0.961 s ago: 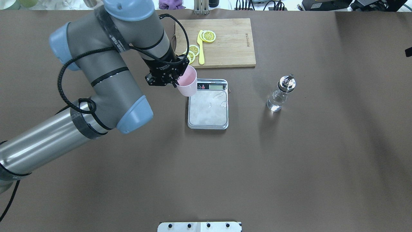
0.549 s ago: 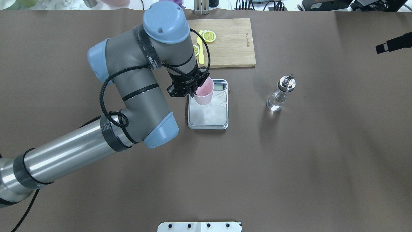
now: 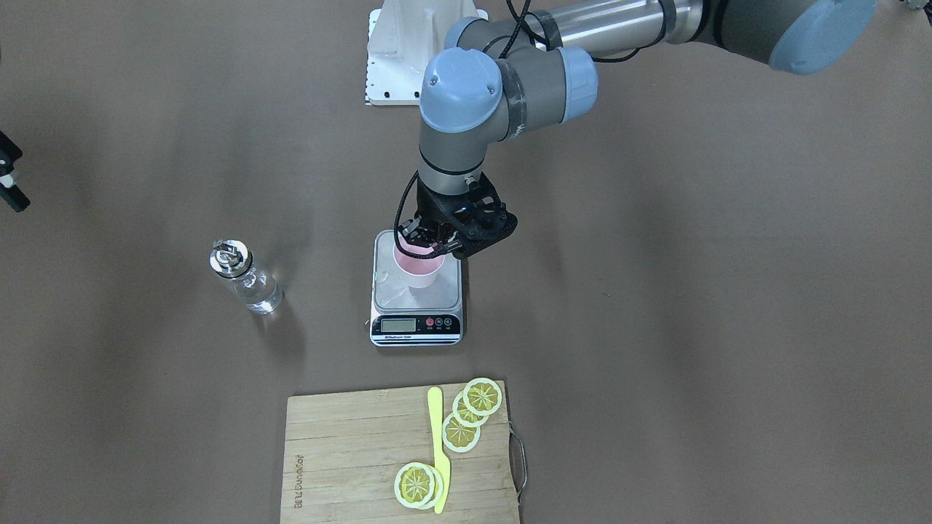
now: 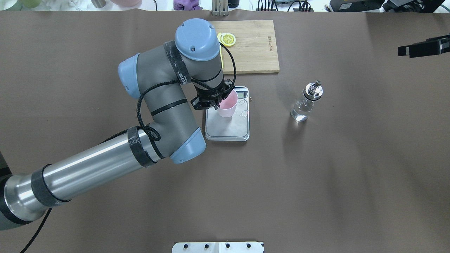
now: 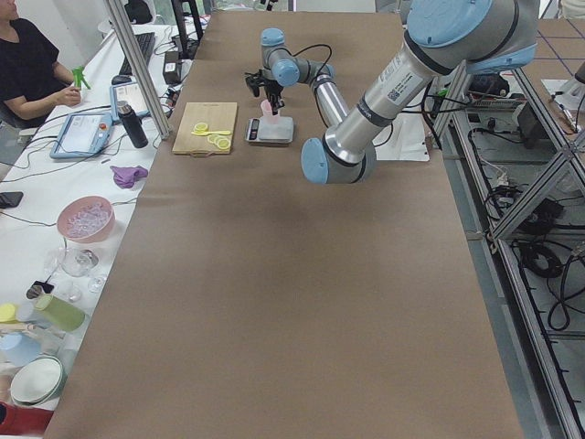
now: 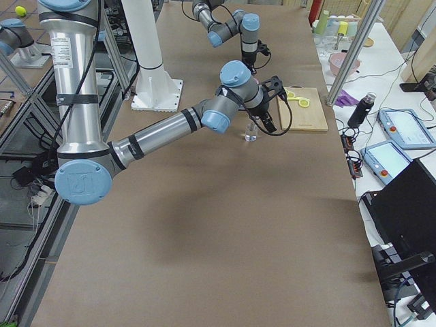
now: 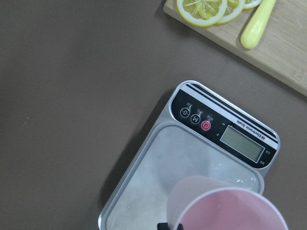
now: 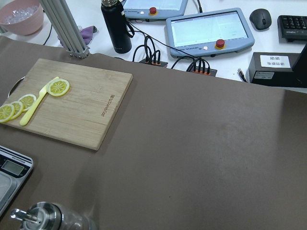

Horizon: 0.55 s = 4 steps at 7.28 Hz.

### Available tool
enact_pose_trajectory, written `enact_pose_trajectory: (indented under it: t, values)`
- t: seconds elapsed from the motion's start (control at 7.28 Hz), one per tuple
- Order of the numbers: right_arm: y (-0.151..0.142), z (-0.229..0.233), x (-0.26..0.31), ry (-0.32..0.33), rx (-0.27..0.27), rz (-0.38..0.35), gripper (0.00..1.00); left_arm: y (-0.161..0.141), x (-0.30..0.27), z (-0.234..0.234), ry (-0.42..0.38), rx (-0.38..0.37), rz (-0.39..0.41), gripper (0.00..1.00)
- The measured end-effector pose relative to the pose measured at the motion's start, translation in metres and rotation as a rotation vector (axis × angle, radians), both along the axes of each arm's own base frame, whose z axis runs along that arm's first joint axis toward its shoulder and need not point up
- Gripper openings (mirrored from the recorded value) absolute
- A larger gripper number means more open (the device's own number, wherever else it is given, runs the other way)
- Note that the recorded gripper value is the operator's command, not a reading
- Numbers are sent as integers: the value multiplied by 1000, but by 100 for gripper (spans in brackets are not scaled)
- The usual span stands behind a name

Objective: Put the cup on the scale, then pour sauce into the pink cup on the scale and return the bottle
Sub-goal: 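Lift the pink cup with the left gripper and set it on the scale, then open the left gripper and withdraw it while the right gripper reaches toward the glass bottle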

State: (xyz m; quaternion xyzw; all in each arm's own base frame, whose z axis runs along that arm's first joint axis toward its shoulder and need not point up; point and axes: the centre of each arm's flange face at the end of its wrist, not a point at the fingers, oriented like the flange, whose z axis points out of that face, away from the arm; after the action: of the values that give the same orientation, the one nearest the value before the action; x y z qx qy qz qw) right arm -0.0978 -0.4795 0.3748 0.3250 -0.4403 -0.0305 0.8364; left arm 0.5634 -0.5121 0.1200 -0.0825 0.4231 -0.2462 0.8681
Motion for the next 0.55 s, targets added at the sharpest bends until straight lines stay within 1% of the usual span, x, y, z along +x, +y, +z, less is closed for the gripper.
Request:
enact_pose_trajectory:
  t: [0.14,0.27,0.41,0.55]
  values:
    - [11,11,-13,4,25,14,99,1,2,2,0,1,2,0]
    - [19,16,-23,5,35,11,98,3,5,3,-2,2,8,2]
    - [23,17,-30,-1,39,5,98,6,8,6,-3,3,15,99]
    - [26,15,-33,-10,46,8,98,9,9,8,-1,5,20,99]
